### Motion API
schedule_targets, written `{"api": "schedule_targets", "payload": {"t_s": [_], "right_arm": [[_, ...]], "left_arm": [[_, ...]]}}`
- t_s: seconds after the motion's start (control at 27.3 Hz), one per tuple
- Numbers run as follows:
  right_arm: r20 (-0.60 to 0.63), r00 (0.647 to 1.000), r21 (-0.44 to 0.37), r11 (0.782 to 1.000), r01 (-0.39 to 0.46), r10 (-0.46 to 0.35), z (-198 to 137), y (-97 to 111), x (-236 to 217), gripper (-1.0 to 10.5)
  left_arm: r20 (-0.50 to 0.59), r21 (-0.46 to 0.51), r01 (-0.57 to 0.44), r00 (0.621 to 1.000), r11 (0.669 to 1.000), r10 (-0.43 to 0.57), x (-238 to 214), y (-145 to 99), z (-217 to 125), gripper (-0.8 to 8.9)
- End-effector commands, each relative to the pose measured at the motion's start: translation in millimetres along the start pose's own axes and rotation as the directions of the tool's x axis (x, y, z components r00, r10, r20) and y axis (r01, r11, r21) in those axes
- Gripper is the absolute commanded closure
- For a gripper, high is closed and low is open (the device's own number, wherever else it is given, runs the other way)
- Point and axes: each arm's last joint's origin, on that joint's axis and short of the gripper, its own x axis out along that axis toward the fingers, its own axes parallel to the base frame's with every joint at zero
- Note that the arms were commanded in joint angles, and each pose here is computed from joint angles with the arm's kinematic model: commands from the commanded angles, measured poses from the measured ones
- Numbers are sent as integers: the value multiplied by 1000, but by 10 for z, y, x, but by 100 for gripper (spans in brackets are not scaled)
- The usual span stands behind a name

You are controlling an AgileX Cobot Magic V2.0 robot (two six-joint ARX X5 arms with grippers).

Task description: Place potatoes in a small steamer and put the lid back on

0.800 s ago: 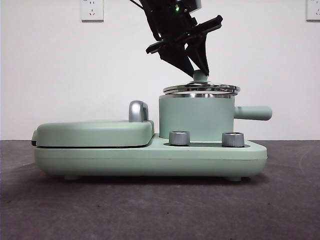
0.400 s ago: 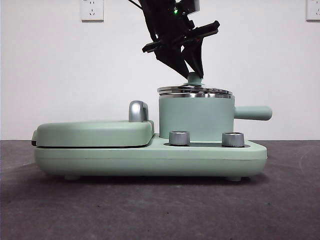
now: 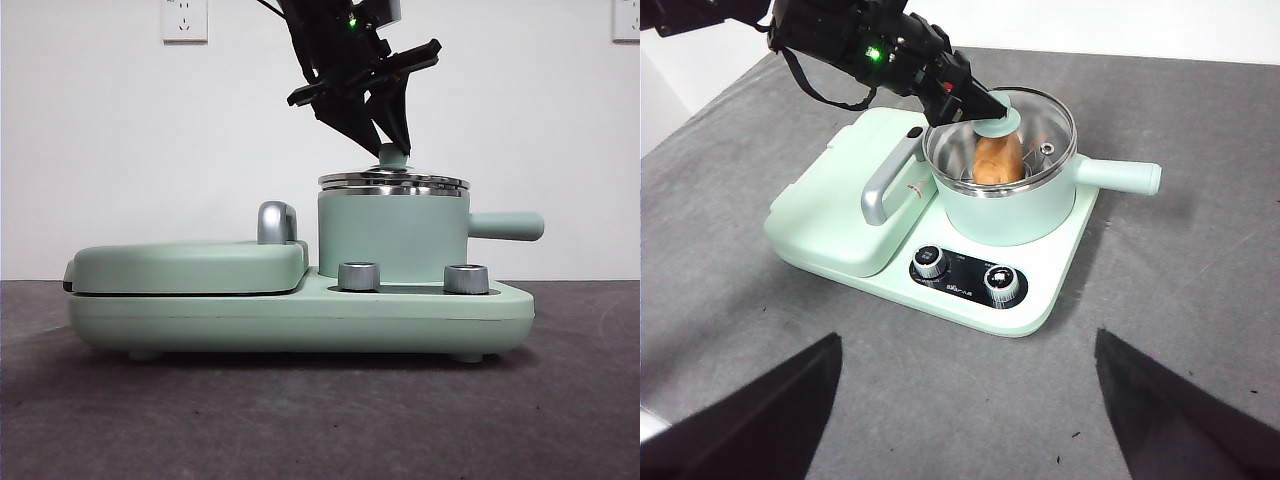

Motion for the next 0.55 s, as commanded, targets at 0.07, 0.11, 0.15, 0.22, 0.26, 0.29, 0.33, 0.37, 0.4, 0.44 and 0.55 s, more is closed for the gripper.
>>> {"api": "schedule_targets", "payload": {"t_s": [0.07,0.11,0.15,0.22,0.26,0.29,0.33,0.37,0.4,0.44,0.55], "right_arm": [[12,1000,-1,1000,-18,18,28,8,-28,546],[12,1000,-1,1000,-18,18,28,8,-28,546],[12,1000,-1,1000,-17,17,28,8,-28,546],[12,1000,-1,1000,-17,17,28,8,-28,546],[12,1000,0,1000,-17,17,28,8,-28,546],[11,1000,1,1000,-17,17,27,8,-28,546],[9,1000,3,1000,-16,16,25,7,-28,546],[6,1000,5,1000,-15,15,22,6,-28,546],[4,1000,5,1000,-15,15,20,6,-28,546],[2,1000,5,1000,-14,14,18,5,-28,546],[-4,1000,6,1000,-12,12,12,3,-28,546]], "left_arm": [[23,12,16,1000,1000,-16,56,-57,50,800],[16,12,16,1000,1000,-16,58,-55,44,800],[10,11,16,1000,1000,-16,67,-55,35,800],[1,11,17,1000,1000,-17,102,-57,18,799],[-5,10,18,1000,1000,-18,132,-56,4,799],[-12,10,18,1000,1000,-18,161,-56,-10,799],[-17,9,18,1000,1000,-18,191,-55,-24,799],[-22,9,19,1000,1000,-18,212,-55,-34,799],[-23,9,19,1000,1000,-18,217,-55,-37,799],[-23,9,19,1000,1000,-18,219,-55,-37,799],[-27,8,18,999,1000,-18,218,-55,-41,785]]}}
